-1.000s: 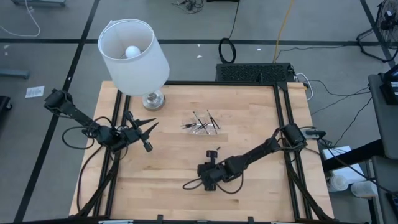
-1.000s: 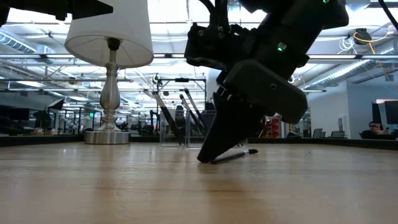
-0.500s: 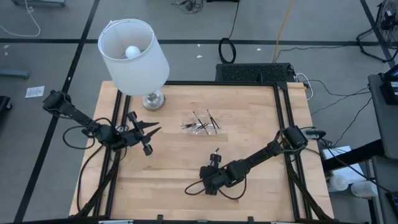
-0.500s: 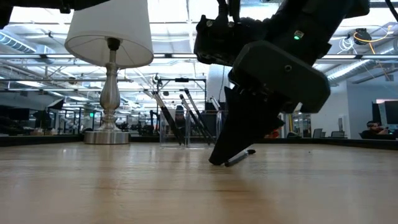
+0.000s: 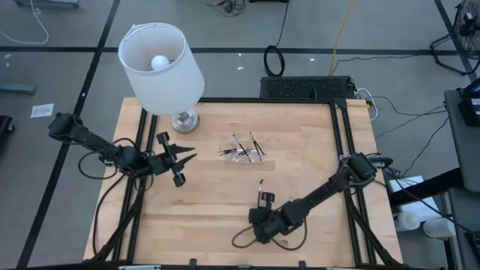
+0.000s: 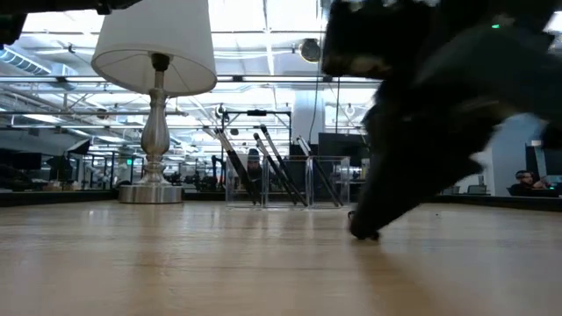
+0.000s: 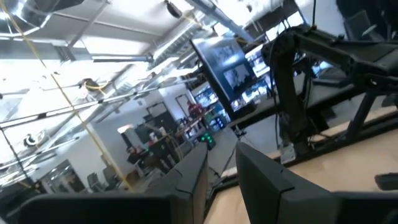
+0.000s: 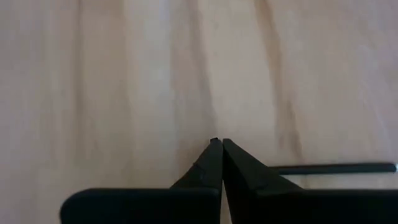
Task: Put items in baskets/containers
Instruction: Put the brow brush into the transparent organizer
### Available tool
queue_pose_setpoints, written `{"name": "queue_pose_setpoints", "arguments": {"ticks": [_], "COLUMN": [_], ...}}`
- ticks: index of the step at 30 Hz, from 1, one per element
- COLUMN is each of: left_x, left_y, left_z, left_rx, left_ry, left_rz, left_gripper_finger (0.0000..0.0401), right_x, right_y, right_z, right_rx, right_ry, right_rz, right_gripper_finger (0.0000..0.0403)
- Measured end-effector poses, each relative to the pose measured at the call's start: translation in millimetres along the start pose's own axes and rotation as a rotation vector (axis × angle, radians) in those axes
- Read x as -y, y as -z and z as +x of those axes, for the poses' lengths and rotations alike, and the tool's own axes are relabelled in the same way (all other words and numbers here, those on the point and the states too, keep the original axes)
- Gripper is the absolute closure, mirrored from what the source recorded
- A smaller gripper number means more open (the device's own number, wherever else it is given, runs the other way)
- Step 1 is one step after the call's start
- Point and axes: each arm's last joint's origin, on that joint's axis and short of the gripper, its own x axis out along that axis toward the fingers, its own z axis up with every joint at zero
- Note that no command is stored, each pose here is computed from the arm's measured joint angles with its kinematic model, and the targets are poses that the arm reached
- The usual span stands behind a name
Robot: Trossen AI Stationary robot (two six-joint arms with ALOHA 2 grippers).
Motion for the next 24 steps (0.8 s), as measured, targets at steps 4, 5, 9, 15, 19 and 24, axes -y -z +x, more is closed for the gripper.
{"name": "queue_pose_setpoints", "arguments": {"ticks": [4,5,9,15,19,24], "left_x": [-2.2,-2.5,-3.9,-4.0,-3.9,-3.6], "left_y": [0.9,1.3,2.5,3.8,3.8,4.1], "left_z": [1.6,1.9,2.9,3.5,3.5,3.6], "left_rx": [0.013,0.011,0.005,-0.003,-0.003,-0.007], "left_ry": [-0.002,-0.004,-0.014,-0.014,-0.014,-0.011], "left_rz": [-0.015,-0.014,-0.016,-0.031,-0.052,-0.067], "left_gripper_finger": [0.0308,0.0308,0.0308,0.0308,0.0308,0.0308], "right_x": [-0.3,0.7,0.8,-2.2,-1.6,1.6], "right_y": [-4.7,-5.7,-4.4,-10.3,-21.4,-17.7], "right_z": [-13.3,-16.7,-25.5,-32.9,-28.5,-17.3], "right_rx": [0.037,0.041,0.042,0.129,0.193,0.159], "right_ry": [-0.004,0.001,0.02,0.031,-0.003,0.025], "right_rz": [0.003,0.017,0.053,0.064,0.067,0.076], "right_gripper_finger": [0.0403,0.0403,0.0403,0.0403,0.0403,0.0403]}}
